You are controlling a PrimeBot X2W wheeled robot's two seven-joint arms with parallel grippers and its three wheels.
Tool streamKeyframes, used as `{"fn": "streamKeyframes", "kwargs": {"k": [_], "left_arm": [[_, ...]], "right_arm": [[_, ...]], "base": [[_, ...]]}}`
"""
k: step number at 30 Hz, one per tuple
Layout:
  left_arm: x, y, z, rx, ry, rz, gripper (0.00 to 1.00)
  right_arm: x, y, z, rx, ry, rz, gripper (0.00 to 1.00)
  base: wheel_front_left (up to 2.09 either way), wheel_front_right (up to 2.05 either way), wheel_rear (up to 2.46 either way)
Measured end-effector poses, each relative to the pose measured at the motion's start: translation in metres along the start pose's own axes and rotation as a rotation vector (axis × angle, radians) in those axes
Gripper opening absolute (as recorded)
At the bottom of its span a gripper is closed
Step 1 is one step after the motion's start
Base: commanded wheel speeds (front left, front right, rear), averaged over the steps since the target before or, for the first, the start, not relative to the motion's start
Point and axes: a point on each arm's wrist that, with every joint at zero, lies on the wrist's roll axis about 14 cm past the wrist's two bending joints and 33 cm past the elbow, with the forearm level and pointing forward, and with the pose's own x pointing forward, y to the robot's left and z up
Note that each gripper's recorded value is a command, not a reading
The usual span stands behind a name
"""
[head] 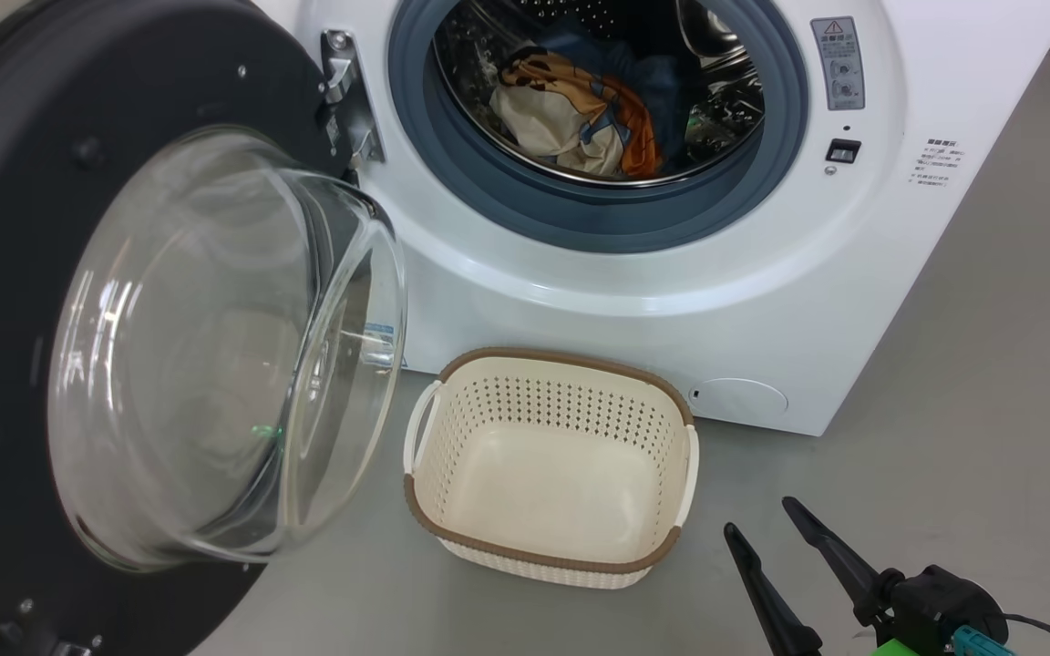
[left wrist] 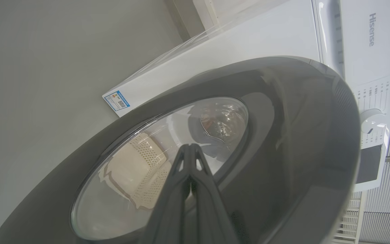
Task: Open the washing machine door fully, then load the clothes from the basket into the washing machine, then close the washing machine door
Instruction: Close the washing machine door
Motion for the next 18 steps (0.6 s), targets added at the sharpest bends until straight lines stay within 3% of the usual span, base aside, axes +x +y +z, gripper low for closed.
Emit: {"fn": "streamKeyframes", "kwargs": {"k": [18], "left_arm": [[0.034,-0.046,-0.029,0.034,0.087,-0.134,0.0]], "right_arm": [[-0.007,-0.008,0.004,0.022,-0.02,-0.057,1.0]], "base": [[0.0,0.0,0.0]]}}
